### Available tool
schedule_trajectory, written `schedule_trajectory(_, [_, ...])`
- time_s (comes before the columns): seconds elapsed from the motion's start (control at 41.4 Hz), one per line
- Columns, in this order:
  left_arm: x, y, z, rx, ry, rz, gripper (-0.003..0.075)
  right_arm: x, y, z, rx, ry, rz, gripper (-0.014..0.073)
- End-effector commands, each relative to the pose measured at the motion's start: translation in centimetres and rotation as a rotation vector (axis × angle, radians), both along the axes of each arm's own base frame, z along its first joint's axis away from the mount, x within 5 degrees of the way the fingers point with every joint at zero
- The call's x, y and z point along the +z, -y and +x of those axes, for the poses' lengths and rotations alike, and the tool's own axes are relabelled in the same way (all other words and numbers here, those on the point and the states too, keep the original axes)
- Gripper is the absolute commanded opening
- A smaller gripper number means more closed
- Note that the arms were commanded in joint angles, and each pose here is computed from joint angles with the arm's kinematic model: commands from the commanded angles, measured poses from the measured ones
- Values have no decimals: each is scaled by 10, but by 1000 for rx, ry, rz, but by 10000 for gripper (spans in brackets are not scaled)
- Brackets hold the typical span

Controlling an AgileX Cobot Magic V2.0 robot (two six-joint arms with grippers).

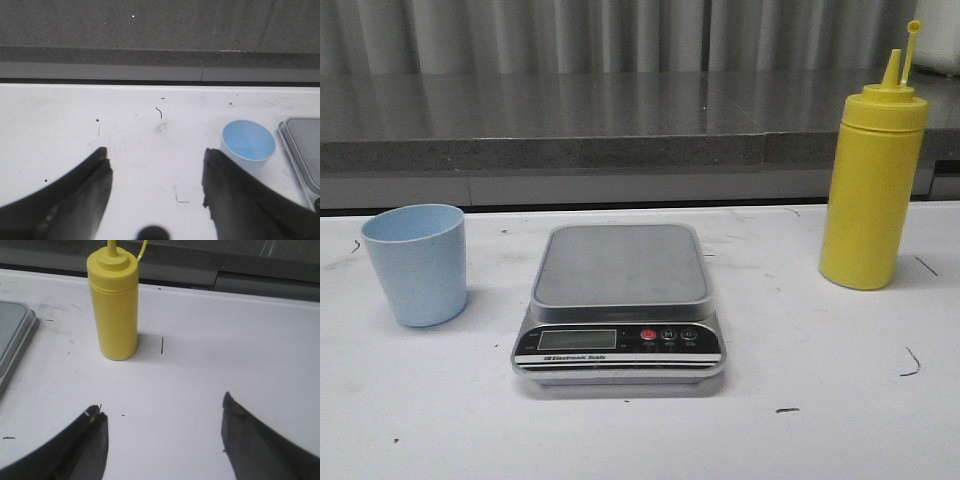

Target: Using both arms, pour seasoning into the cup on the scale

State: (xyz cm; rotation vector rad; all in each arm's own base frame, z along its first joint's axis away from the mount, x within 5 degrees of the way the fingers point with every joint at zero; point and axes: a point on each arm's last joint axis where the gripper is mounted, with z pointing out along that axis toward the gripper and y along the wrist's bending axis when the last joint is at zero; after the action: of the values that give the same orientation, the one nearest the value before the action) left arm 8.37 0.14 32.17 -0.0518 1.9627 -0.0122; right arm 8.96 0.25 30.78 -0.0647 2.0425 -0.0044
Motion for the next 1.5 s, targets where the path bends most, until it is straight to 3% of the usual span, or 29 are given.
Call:
schedule_trajectory(0.0, [12, 0, 9, 1, 60, -14, 496, 15, 0, 4, 2, 85, -18, 529])
schedule_trajectory(0.338, [13, 8, 36, -71, -176, 11, 495, 15, 0, 4, 2, 86, -18, 529])
schedule_trajectory(0.677, [22, 32, 81, -199, -310, 27, 494, 15, 0, 4, 2, 86, -18, 529])
schedule_trajectory(0.894, [11, 44, 123, -218, -503, 43, 494, 15, 0, 4, 2, 85, -18, 529])
schedule_trajectory(1.474, [-33, 68, 234, -214, -690, 58, 494, 15, 0, 4, 2, 85, -18, 529])
